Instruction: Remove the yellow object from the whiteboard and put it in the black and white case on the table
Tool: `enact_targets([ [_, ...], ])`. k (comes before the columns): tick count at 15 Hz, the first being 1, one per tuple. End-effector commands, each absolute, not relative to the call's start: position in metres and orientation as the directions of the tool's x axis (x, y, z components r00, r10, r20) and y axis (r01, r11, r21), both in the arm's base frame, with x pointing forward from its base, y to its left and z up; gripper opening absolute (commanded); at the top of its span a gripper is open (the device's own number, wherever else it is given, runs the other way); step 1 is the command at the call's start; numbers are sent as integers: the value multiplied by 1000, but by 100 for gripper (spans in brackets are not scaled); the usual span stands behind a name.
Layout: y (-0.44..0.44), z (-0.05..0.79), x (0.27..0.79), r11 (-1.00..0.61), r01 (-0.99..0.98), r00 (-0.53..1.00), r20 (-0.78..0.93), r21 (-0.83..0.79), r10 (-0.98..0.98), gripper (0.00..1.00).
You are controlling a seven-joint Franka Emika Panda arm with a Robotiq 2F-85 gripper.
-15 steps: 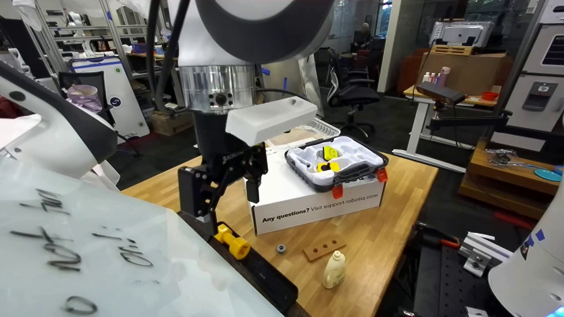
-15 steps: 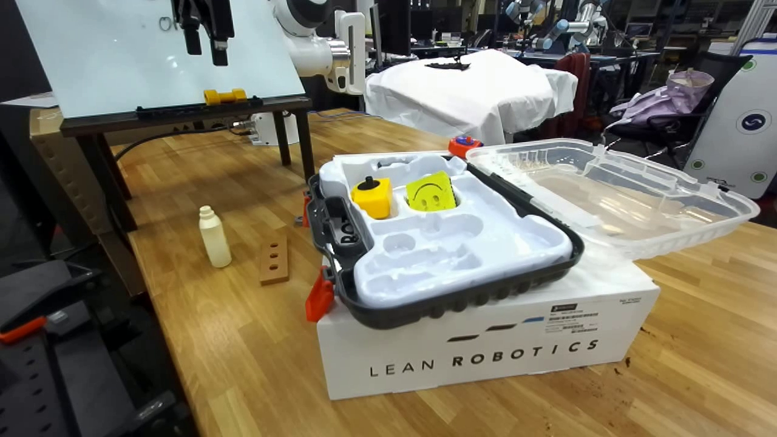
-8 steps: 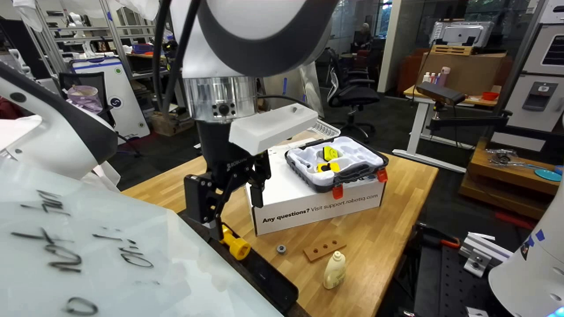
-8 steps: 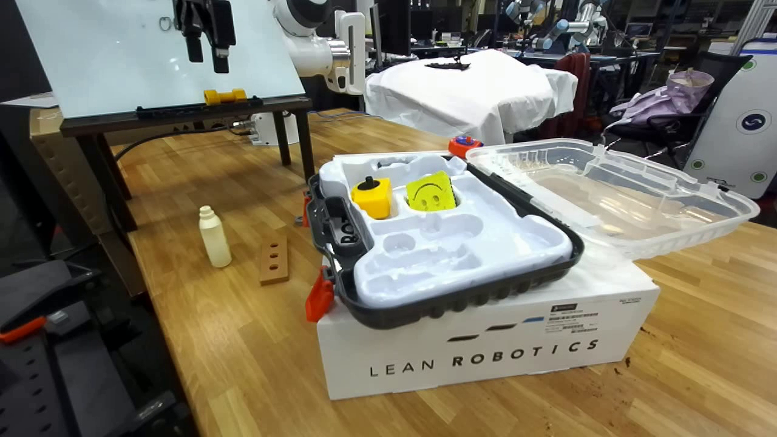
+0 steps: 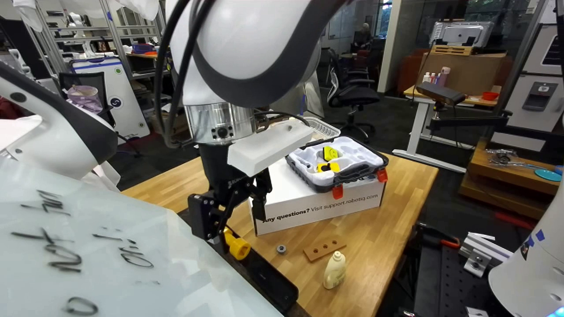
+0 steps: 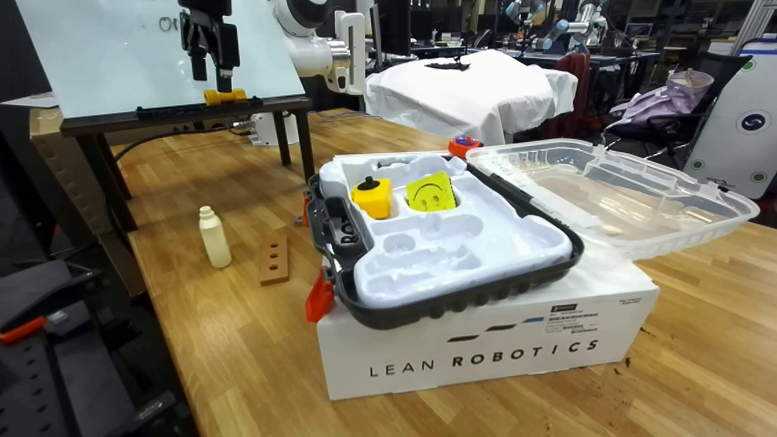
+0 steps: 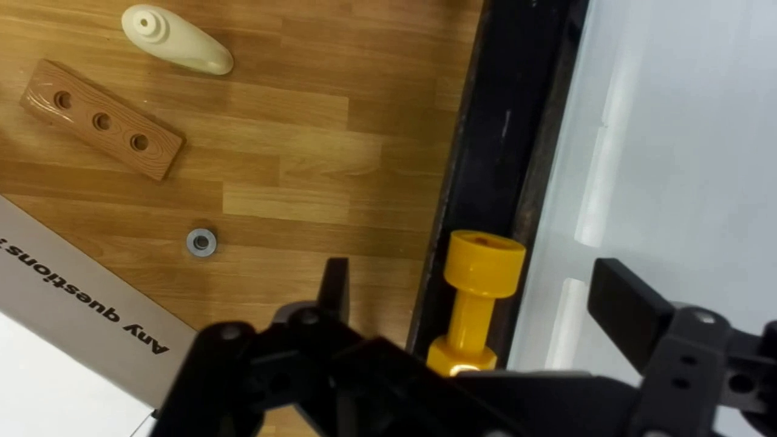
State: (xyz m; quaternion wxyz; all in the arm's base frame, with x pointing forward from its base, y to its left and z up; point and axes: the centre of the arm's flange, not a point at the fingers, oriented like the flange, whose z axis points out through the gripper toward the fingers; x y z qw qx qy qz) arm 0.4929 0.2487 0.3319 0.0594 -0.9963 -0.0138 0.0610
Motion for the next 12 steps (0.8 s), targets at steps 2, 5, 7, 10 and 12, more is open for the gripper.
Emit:
enact_targets([
  [2,251,327,502,-993,12,992,-125,-118,27,100],
  [5,249,320,507,-994,2,991,-134,-111,18,100],
  [7,249,318,511,-994,-5,990,-137,-109,10,100],
  [10,249,316,516,-994,-11,990,-139,-108,4,100],
  [12,251,315,518,-994,-11,990,-140,-109,5,100],
])
